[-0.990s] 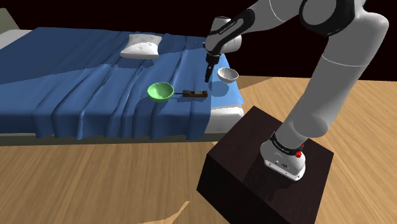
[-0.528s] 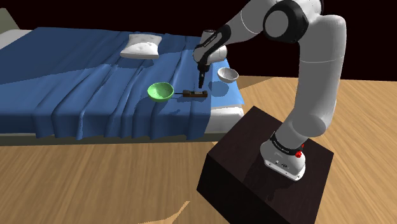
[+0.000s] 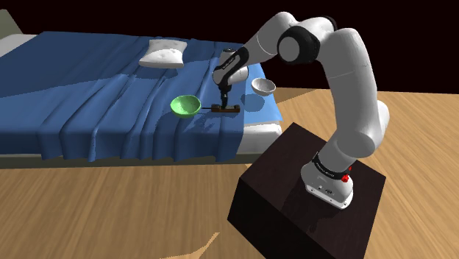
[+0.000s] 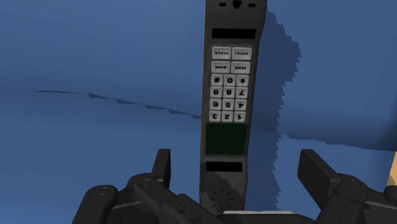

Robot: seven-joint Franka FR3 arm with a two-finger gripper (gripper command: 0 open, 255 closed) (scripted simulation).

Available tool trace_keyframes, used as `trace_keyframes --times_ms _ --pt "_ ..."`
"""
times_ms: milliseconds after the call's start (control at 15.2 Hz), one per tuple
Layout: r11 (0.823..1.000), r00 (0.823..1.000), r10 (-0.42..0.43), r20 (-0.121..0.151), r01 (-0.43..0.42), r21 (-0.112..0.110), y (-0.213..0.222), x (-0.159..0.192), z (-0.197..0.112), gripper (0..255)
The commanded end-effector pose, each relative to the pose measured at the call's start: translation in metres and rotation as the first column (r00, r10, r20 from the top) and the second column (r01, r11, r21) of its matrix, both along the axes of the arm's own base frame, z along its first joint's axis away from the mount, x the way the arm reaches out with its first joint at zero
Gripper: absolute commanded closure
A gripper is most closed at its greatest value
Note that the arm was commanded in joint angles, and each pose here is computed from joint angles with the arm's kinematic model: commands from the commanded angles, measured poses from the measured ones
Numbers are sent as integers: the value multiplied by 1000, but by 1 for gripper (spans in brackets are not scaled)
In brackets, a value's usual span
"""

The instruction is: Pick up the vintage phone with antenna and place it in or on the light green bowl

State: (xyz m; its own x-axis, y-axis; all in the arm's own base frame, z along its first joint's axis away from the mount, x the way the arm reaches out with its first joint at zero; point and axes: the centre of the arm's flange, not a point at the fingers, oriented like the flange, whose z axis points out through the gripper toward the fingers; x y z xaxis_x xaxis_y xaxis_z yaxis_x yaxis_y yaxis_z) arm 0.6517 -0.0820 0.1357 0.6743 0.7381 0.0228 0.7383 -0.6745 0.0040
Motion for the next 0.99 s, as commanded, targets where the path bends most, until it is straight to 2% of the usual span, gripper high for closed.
trace_keyframes --times_ms 0,396,924 --pt "1000 1000 13 0 -13 -2 0 3 -11 0" --pt "1000 1000 13 0 -13 -2 0 4 -46 0" --pt "1000 1000 13 0 -13 -2 0 4 -46 0"
